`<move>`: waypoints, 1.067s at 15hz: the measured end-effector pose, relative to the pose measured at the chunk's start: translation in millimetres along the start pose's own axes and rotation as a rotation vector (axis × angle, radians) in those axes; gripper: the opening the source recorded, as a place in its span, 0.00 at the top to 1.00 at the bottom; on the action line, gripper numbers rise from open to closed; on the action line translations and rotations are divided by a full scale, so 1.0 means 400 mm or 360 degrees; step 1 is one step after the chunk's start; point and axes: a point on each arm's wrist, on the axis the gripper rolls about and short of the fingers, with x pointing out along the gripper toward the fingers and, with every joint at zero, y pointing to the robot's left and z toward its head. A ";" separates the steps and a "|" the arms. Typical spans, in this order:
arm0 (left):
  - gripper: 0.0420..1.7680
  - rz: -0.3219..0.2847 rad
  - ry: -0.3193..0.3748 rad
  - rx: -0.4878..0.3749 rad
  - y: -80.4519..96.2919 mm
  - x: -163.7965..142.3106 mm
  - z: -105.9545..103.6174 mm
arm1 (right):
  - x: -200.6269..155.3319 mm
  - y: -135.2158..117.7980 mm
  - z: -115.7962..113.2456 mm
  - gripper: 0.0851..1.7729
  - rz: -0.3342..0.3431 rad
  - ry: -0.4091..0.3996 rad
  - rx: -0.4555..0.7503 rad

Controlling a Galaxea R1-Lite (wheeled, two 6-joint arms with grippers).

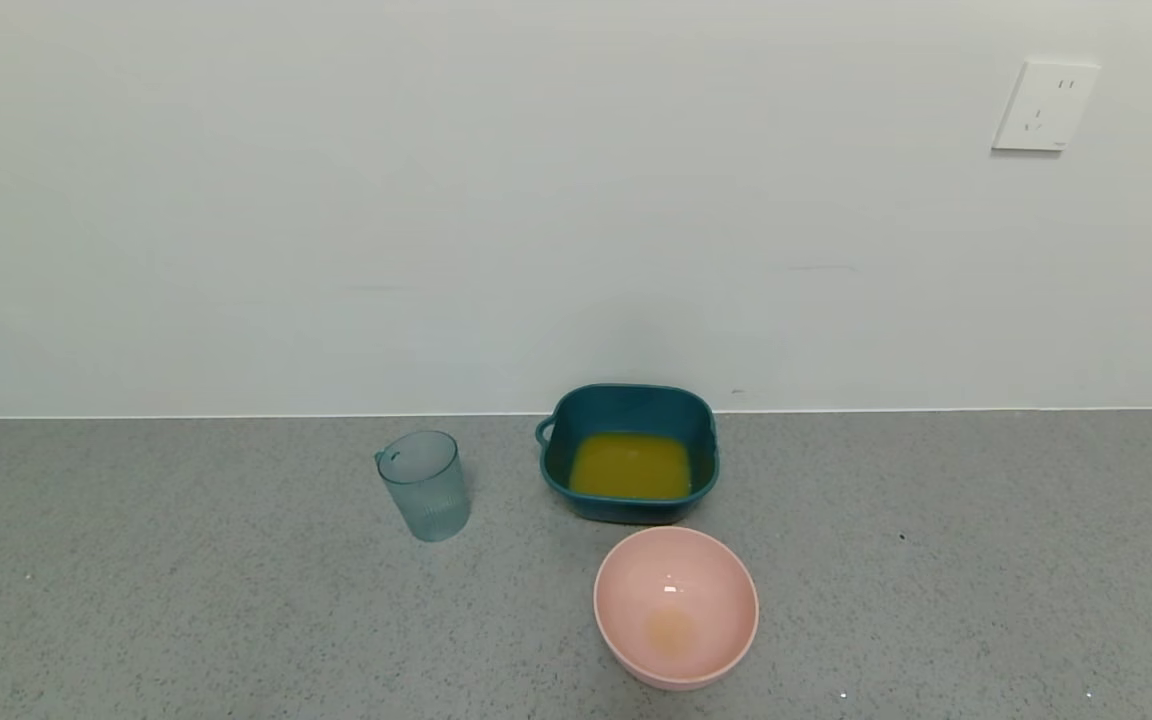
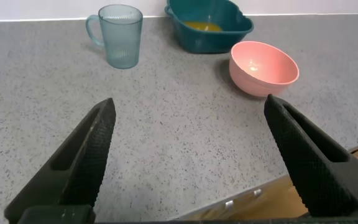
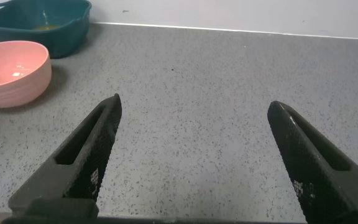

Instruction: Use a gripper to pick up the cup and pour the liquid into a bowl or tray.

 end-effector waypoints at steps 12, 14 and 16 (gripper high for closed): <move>0.03 0.0452 -0.0175 0.0281 0.005 -0.057 -0.075 | 0.000 0.000 0.000 0.04 -0.0001 0.0000 0.0000; 0.03 0.0455 -0.0169 0.0277 0.006 -0.056 -0.079 | 0.000 0.000 0.000 0.04 0.0000 0.0001 0.0000; 0.03 0.0507 -0.0154 0.0309 0.010 -0.054 -0.086 | 0.000 0.000 0.000 0.04 0.0000 0.0001 0.0000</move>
